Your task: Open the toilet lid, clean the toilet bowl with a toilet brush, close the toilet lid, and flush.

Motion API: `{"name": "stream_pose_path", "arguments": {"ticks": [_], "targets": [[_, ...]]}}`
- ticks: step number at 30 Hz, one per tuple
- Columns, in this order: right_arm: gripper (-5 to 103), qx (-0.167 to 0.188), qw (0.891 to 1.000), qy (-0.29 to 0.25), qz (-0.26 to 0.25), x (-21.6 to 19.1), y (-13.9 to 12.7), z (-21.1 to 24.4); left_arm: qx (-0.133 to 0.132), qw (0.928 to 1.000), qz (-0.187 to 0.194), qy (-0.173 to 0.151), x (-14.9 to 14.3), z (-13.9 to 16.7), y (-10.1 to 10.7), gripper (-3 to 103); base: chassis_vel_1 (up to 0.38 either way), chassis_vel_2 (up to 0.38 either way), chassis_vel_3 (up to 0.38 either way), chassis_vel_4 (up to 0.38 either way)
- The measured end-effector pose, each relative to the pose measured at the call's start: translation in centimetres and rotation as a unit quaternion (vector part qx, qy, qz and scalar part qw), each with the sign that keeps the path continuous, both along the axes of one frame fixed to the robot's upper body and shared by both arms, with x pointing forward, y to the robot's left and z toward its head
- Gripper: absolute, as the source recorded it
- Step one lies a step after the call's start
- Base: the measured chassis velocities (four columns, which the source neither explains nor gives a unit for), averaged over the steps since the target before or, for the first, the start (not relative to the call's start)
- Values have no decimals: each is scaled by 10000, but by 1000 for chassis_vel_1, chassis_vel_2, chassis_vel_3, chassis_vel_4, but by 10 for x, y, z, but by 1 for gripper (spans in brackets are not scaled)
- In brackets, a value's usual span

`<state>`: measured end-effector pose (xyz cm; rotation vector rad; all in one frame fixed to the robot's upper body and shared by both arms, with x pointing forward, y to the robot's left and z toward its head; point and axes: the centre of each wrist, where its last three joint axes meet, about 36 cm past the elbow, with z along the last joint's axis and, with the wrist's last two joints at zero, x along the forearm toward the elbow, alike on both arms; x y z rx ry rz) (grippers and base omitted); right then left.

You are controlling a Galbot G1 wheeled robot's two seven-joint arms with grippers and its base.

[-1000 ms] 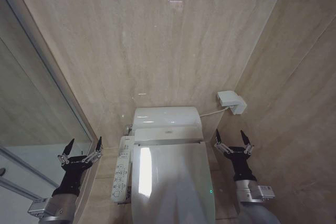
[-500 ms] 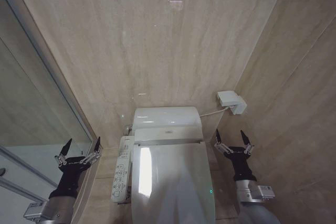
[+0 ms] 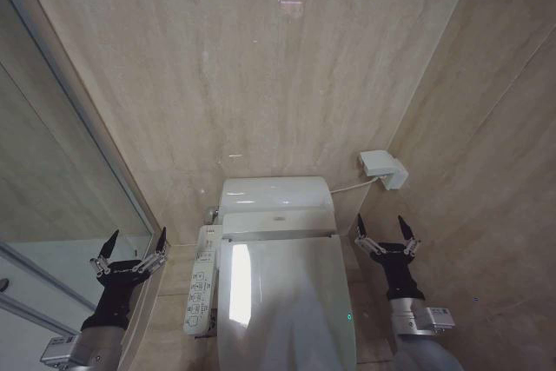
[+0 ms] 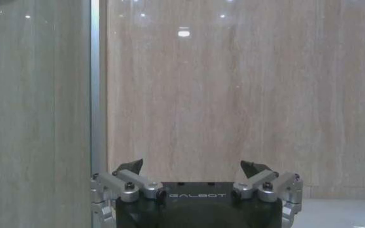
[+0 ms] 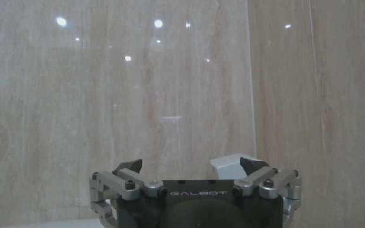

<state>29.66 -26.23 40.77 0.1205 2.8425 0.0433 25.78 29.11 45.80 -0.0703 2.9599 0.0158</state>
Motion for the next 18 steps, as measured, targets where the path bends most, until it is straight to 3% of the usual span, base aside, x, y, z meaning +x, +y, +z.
{"name": "stream_pose_path", "arguments": {"ticks": [12, 18], "targets": [[100, 0, 10000, -1, 0, 0, 0, 0, -1, 10000, -1, 0, 0, 0, 0, 100, 3, -5, -4, 3], [100, 0, 10000, 0, 0, 0, 0, 0, -2, 10000, -1, 2, 0, 0, 0, 100, 114, -109, -102, 110]]}}
